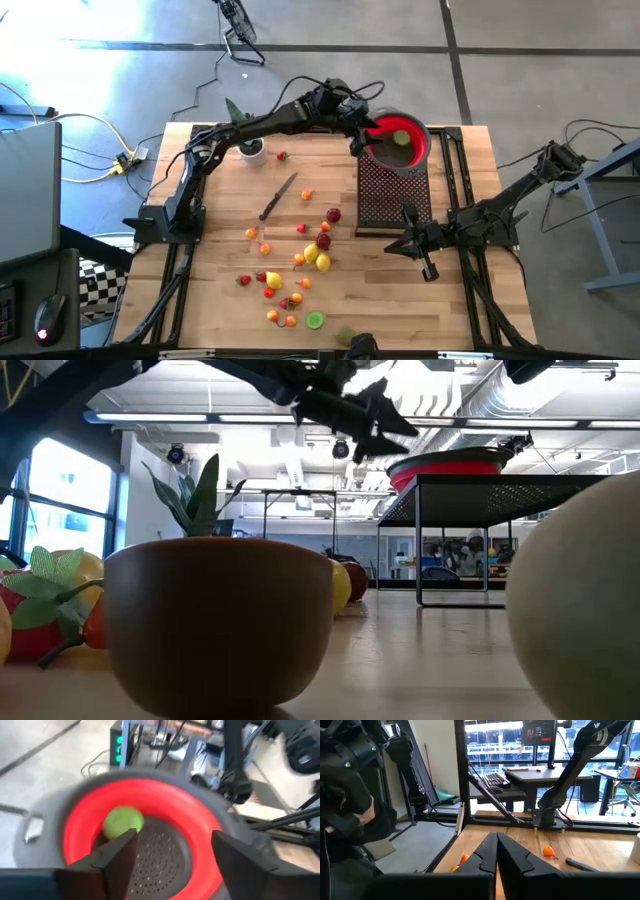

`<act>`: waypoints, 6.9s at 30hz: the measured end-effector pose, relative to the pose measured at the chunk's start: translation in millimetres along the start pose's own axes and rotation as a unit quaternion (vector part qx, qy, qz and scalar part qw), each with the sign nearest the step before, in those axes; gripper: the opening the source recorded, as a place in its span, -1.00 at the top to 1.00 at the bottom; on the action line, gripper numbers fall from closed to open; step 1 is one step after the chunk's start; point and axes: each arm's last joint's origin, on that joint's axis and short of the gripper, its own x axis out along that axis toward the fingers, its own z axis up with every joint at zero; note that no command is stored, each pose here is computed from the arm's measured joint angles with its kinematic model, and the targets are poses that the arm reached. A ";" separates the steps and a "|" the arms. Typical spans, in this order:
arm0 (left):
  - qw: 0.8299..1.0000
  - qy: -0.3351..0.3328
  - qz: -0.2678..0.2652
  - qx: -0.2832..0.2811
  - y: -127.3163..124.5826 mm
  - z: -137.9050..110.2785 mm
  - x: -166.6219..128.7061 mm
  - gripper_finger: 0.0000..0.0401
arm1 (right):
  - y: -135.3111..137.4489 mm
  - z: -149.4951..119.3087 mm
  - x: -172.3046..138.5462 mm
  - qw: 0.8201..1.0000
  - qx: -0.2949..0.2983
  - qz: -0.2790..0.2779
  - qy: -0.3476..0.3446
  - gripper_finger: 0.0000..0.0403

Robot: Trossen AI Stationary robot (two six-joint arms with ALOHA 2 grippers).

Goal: Pick & Place Fruit
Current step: Put the knife on the shelf

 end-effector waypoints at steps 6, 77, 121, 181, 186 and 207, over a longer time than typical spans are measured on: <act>1.000 0.004 -0.020 -0.007 5.8 1.9 -7.1 0.36 | 0.0 0.5 0.0 1.000 0.001 0.000 -0.003 0.99; 0.946 0.198 0.158 -0.203 -189.3 -139.3 -246.7 1.00 | -9.0 5.5 0.0 0.993 -0.035 -0.114 -0.026 0.99; 0.839 0.368 0.324 -0.238 -181.2 -188.7 -199.2 -0.21 | -3.5 4.8 -0.3 0.996 -0.058 -0.062 -0.023 0.99; 0.782 0.490 0.290 -0.254 -107.4 -235.8 -128.2 -0.22 | -2.9 4.8 -0.2 0.997 -0.059 -0.051 -0.023 0.99; 0.781 0.493 0.280 -0.263 -100.8 -234.9 -129.6 -0.22 | -2.8 4.8 -0.2 0.997 -0.059 -0.051 -0.023 0.99; 0.777 0.497 0.267 -0.279 -102.3 -265.3 -134.5 -0.22 | -2.9 5.7 -0.3 0.997 -0.057 -0.052 -0.027 0.99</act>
